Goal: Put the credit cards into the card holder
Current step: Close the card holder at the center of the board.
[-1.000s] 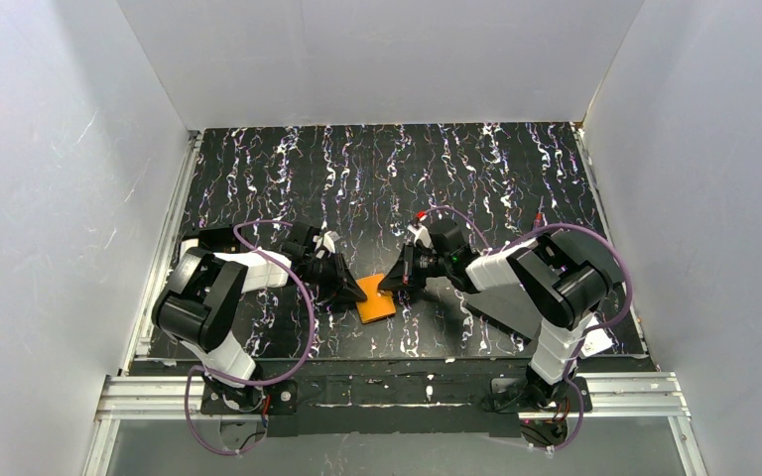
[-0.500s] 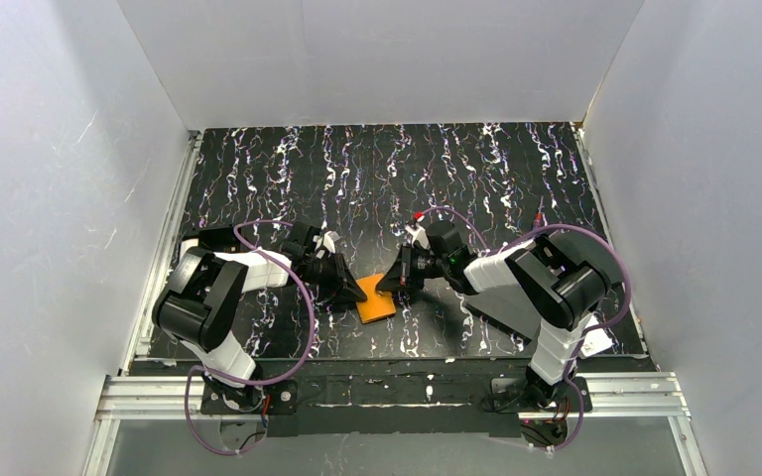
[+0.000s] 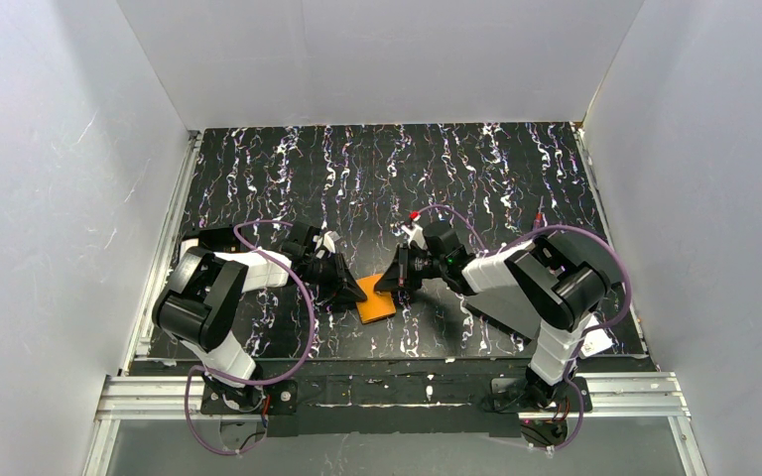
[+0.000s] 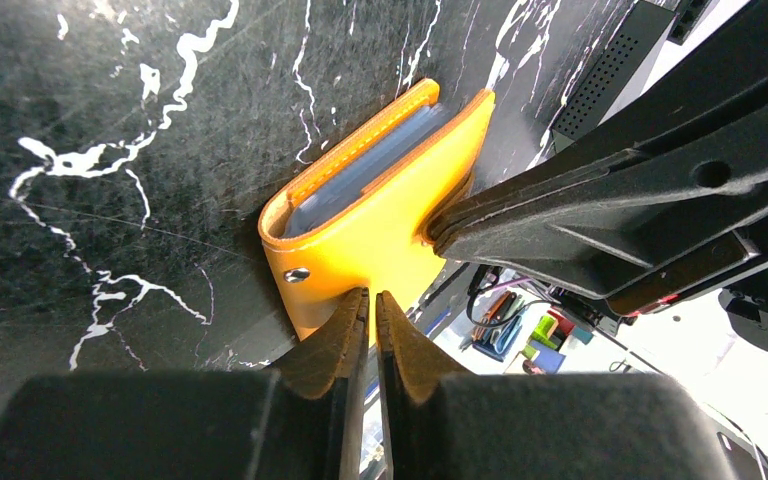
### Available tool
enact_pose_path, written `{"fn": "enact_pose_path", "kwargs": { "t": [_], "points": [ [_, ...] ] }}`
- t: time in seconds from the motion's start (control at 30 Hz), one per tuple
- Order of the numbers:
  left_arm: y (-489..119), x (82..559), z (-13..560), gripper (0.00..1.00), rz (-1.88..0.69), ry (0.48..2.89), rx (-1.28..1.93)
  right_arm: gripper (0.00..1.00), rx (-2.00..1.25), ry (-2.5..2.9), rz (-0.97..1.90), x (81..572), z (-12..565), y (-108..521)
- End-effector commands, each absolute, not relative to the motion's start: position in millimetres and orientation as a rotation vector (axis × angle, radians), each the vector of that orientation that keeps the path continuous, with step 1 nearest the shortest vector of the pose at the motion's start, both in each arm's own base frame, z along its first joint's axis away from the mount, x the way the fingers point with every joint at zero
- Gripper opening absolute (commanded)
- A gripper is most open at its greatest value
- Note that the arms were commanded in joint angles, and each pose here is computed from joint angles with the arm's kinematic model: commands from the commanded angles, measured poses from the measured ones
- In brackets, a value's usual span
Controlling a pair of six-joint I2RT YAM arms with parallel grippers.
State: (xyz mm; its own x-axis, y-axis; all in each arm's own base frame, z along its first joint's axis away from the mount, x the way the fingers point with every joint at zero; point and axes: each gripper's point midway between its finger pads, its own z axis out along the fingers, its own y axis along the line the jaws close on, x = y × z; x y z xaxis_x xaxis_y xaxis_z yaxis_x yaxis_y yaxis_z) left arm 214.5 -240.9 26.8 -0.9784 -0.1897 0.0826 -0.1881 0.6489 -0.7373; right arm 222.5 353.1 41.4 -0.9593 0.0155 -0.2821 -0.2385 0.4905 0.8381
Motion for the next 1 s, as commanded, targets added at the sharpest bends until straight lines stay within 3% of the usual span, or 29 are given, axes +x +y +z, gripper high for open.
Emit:
{"fn": "enact_pose_path", "kwargs": {
  "t": [0.0,0.3,0.97],
  "points": [
    [-229.1,209.8,2.4,0.07,-1.121,2.906,-0.350,0.01,-0.297,2.588,1.209,212.4,4.8,330.4],
    [-229.1,211.4,3.2,0.07,-1.114,2.903,-0.351,0.01,-0.419,2.609,1.026,196.7,-31.9,310.0],
    [-230.5,216.0,9.9,0.07,-1.126,2.869,-0.345,0.01,-0.317,2.663,0.958,190.3,-42.0,298.6]
  ]
}}
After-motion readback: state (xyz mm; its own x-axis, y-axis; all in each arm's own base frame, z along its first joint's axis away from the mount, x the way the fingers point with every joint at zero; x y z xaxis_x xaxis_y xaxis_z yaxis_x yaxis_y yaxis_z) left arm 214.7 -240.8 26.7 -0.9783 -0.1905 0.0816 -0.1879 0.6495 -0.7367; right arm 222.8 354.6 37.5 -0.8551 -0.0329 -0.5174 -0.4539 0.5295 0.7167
